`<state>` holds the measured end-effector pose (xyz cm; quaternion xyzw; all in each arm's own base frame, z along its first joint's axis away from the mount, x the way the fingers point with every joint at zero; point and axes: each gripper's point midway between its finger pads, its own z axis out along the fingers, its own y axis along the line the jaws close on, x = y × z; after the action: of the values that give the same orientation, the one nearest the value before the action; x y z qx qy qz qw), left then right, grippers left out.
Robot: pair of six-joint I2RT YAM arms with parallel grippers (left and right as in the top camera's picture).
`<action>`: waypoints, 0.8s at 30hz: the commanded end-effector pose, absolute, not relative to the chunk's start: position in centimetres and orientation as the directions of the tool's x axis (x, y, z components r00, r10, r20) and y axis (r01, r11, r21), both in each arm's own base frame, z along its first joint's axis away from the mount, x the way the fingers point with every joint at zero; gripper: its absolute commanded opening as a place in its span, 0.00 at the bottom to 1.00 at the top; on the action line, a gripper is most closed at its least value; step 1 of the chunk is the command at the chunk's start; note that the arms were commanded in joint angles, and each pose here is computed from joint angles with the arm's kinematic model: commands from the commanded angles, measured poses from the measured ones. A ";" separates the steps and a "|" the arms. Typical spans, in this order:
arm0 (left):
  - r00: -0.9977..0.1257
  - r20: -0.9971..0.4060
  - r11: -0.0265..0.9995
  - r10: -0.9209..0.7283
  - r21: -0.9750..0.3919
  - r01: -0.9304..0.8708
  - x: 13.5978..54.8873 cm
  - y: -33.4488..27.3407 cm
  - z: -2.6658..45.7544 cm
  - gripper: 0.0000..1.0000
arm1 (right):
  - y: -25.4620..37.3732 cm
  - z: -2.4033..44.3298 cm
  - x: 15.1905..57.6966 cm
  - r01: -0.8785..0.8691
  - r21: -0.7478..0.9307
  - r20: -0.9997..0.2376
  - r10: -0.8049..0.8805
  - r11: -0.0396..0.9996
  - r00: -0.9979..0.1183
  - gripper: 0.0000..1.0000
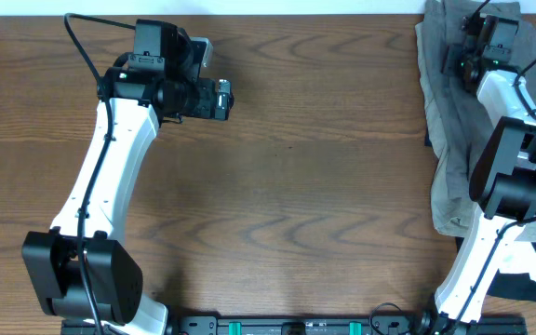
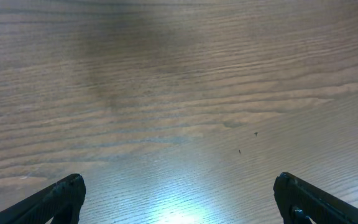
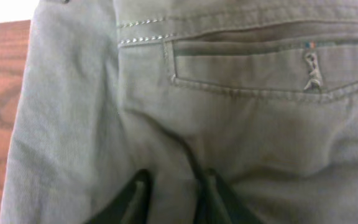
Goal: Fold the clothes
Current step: 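Reach the right gripper to the top of the grey shorts stack, then grasp the top grey shorts with the right gripper and drag them left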
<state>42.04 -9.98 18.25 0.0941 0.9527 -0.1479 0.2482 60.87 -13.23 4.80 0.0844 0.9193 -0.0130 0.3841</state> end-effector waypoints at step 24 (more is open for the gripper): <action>-0.776 -0.630 0.956 -0.035 -0.247 0.158 41.9 -6.7 25.0 0.95 | 8.1 28.3 56.2 -0.183 0.056 -0.823 -0.059 0.982 -0.565 0.01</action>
<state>42.42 -7.95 21.27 0.0492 0.9438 -0.1490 0.2908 57.01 2.31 26.56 -0.0279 0.8918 0.0266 0.4509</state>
